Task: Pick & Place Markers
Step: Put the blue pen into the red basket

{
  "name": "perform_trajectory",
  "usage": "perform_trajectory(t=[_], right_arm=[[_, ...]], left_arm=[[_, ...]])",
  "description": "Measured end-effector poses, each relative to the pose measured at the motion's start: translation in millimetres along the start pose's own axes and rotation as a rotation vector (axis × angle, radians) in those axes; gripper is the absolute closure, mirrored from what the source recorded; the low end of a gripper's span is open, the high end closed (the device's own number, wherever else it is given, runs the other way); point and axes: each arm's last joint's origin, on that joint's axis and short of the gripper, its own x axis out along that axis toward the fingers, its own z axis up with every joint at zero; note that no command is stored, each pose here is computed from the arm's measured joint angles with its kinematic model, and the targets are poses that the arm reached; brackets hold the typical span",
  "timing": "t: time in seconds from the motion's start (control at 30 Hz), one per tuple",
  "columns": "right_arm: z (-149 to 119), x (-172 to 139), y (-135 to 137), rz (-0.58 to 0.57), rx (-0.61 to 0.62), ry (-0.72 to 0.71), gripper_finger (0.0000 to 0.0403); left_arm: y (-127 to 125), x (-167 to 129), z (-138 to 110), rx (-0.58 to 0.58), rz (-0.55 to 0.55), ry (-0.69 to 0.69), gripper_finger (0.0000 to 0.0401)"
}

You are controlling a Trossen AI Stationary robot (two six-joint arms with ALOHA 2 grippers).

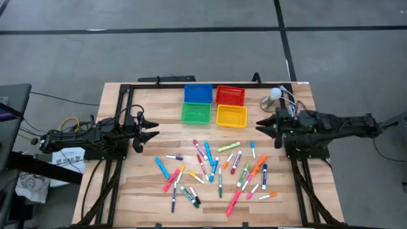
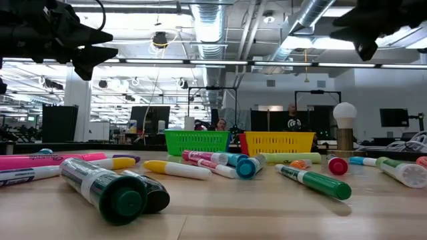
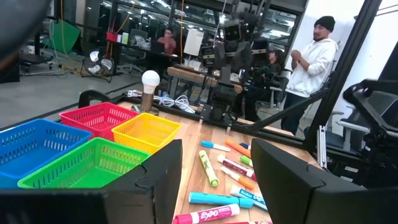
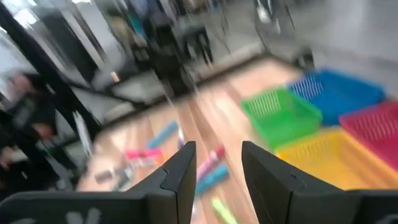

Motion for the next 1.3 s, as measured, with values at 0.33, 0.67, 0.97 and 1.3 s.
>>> perform_trajectory(t=[0.33, 0.67, 0.97, 1.3], right_arm=[[22.6, 36.9, 18.3, -0.233, 0.104, 0.522, 0.0285], [11.0, 74.6, 24.2, -0.403, 0.287, 0.820, 0.0249], [-2.8, 92.6, 23.3, -0.549, 0.484, 0.879, 0.0155], [-25.3, 118.3, 19.8, -0.737, 0.595, 0.935, 0.0143]], left_arm=[[0.0, 0.0, 0.1, 0.010, 0.000, 0.000, 0.0210], [0.0, 0.0, 0.0, 0.011, 0.000, 0.000, 0.0210], [0.0, 0.0, 0.0, 0.011, 0.000, 0.000, 0.0210], [0.0, 0.0, 0.1, 0.011, 0.000, 0.000, 0.0210]])
